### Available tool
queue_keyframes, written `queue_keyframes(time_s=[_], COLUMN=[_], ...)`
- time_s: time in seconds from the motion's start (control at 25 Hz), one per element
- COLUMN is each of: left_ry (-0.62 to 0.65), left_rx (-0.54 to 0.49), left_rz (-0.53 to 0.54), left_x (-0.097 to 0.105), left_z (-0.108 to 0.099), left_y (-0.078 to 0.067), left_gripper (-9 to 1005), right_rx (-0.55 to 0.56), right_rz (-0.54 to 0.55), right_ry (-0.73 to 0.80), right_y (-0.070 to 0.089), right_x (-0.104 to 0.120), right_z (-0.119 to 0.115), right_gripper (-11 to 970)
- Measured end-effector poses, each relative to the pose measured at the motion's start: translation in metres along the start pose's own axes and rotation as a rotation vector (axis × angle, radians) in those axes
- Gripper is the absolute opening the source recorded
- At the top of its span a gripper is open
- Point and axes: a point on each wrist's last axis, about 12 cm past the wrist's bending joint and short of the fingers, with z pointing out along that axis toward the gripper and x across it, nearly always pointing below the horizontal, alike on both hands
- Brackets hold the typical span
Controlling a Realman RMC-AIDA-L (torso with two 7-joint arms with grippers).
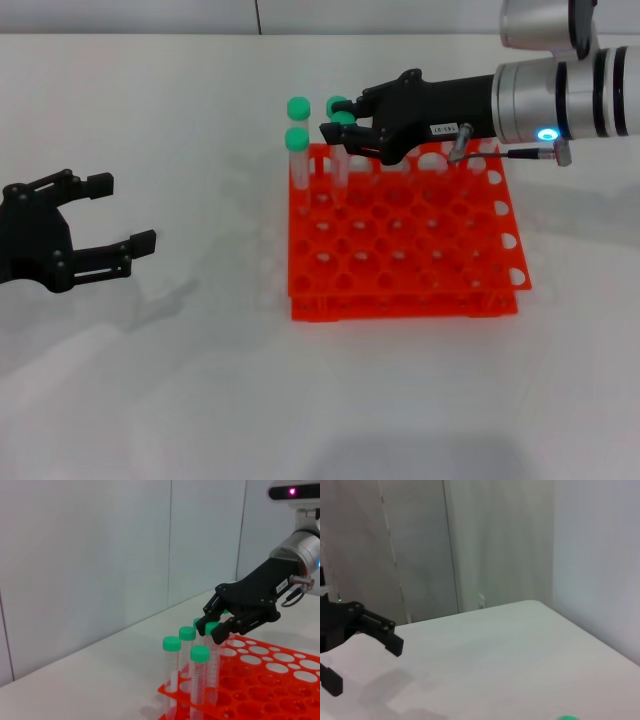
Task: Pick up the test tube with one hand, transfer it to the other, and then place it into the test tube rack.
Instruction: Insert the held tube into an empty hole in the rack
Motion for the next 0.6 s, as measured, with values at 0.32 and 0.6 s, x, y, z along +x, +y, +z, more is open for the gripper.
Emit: queue_keyframes(time_s=[0.32,0.6], left_ry=[-0.003,-0.004], left_rx=[0.005,0.008], left_rz=[0.005,0.005], left_x=[-0.0020,-0.0026], left_z=[0.0016,0.0021], left_y=[0.0008,0.0008], left_gripper=[880,880], right_rx=[0.005,-0.017], right_rz=[0.005,-0.001], right_ry=[0.002,-0.013], right_y=[-0.0002,0.0017], right_x=[0.0004,-0.0021], right_z=[0.0006,-0.0033], right_gripper=[356,588])
